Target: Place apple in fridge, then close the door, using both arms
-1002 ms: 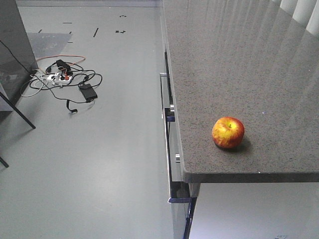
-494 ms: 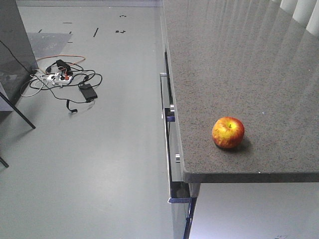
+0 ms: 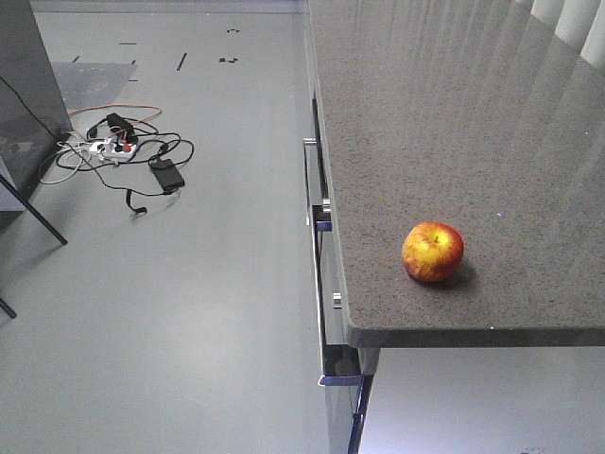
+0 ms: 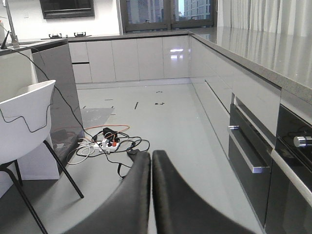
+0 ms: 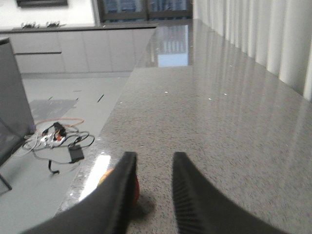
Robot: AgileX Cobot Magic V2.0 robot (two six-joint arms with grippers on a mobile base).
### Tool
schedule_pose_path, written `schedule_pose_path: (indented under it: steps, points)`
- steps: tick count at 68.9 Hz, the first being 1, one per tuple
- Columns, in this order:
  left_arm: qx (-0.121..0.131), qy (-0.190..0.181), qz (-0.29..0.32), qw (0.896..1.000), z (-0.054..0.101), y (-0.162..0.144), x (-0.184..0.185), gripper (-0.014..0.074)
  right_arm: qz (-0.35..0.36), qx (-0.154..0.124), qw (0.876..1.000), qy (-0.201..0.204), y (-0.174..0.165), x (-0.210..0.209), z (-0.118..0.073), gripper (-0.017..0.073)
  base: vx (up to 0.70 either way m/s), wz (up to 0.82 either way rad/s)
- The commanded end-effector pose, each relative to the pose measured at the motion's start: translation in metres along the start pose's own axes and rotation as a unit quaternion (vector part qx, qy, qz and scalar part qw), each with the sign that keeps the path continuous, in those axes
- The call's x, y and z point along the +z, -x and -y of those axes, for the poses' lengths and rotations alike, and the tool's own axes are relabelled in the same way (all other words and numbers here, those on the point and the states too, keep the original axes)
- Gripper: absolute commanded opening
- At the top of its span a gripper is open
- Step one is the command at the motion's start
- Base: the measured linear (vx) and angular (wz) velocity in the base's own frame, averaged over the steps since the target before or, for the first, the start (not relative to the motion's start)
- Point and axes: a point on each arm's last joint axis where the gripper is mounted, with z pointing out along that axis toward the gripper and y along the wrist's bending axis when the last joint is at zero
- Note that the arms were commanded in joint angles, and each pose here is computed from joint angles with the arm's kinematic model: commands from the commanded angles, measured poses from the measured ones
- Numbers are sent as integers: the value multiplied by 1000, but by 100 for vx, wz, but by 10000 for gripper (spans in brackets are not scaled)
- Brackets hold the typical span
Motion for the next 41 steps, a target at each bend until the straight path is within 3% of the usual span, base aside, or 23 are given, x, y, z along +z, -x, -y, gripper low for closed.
schedule_pose_path:
  steps: [1, 8, 16, 22, 26, 41]
  points:
    - [-9, -6, 53, 999, 1, 14, -3, -8, 36, -25, 999, 15, 26, 9, -3, 410, 0, 0]
    - [-9, -6, 53, 999, 1, 14, -3, -8, 54, -49, 997, 15, 31, 19, -3, 584, 0, 0]
    - [-9, -6, 53, 999, 1, 14, -3, -8, 69, -75, 995, 7, 35, 23, -1, 689, 0, 0]
    - [-9, -6, 53, 999, 1, 14, -3, -8, 79, -70, 994, 4, 36, 23, -1, 699, 0, 0]
    - [-9, -6, 53, 999, 1, 14, -3, -8, 69, -83, 994, 7, 35, 25, -1, 692, 0, 0]
    - [-9, -6, 53, 999, 1, 14, -3, -8, -25, -98, 993, 56, 49, 57, -8, 674, 0, 0]
